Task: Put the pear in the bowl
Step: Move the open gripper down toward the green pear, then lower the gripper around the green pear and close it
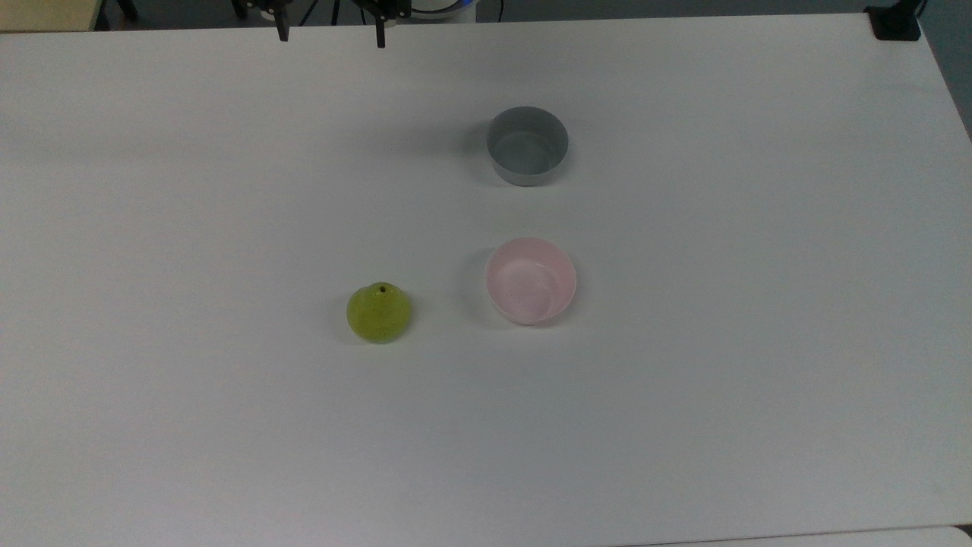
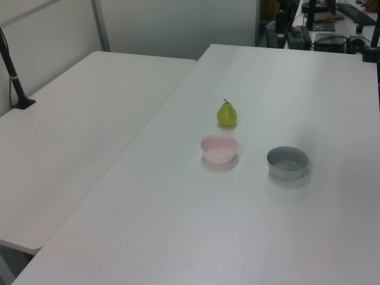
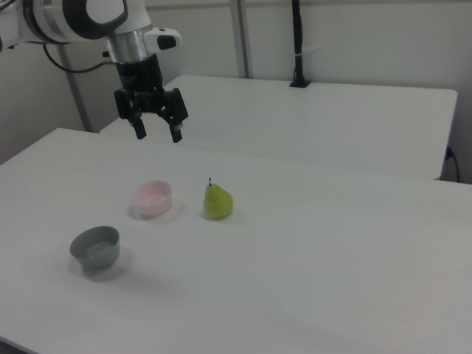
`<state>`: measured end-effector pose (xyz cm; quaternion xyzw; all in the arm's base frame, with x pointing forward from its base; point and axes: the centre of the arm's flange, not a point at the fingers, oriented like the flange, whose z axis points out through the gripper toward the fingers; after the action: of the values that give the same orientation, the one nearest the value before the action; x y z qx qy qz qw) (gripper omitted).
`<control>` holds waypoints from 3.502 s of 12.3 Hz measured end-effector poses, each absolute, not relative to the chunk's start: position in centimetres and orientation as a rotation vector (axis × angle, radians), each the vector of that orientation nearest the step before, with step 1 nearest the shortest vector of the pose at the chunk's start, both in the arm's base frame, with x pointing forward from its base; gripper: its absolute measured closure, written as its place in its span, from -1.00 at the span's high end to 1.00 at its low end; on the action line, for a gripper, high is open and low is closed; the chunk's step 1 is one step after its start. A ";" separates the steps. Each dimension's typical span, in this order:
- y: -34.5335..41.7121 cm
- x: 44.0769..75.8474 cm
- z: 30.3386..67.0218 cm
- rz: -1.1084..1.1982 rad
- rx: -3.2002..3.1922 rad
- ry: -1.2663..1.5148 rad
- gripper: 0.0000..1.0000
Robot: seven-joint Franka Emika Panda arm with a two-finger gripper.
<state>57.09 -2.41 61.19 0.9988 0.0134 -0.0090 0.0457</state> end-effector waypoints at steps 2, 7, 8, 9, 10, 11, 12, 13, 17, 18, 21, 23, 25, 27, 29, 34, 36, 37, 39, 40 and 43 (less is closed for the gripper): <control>-2.4 57.1 61.2 -0.028 3.050 0.041 1.00; -2.4 57.1 61.0 -0.032 3.050 0.041 1.00; -2.4 57.2 60.9 -0.035 3.050 0.041 1.00; -2.4 57.3 60.8 -0.032 3.050 0.042 1.00; -2.4 57.5 60.8 -0.015 3.050 0.043 1.00; -2.4 57.7 60.7 -0.003 3.050 0.044 1.00; -2.4 58.0 60.5 0.016 3.049 0.046 1.00; -2.4 58.3 60.1 0.025 3.049 0.048 1.00; -2.5 60.4 57.7 0.084 3.048 0.055 1.00; -2.5 61.1 56.7 0.091 3.048 0.058 1.00; -2.4 63.1 53.5 0.103 3.051 0.069 1.00; -2.2 64.6 50.8 0.113 3.055 0.081 1.00; -1.9 65.7 48.8 0.125 3.057 0.092 1.00; -1.5 66.8 46.5 0.138 3.060 0.107 1.00; -1.0 67.7 44.4 0.155 3.061 0.121 1.00; -0.9 69.7 40.1 0.229 3.061 0.132 1.00; -0.9 70.2 38.5 0.237 3.062 0.136 1.00; -0.9 70.3 37.9 0.243 3.062 0.137 1.00; -0.6 70.8 36.4 0.266 3.063 0.145 1.00; -0.3 71.0 35.7 0.268 3.064 0.153 1.00; 0.2 71.1 34.5 0.261 3.066 0.165 1.00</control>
<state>71.15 0.21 34.55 0.9945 0.0534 0.0848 0.0301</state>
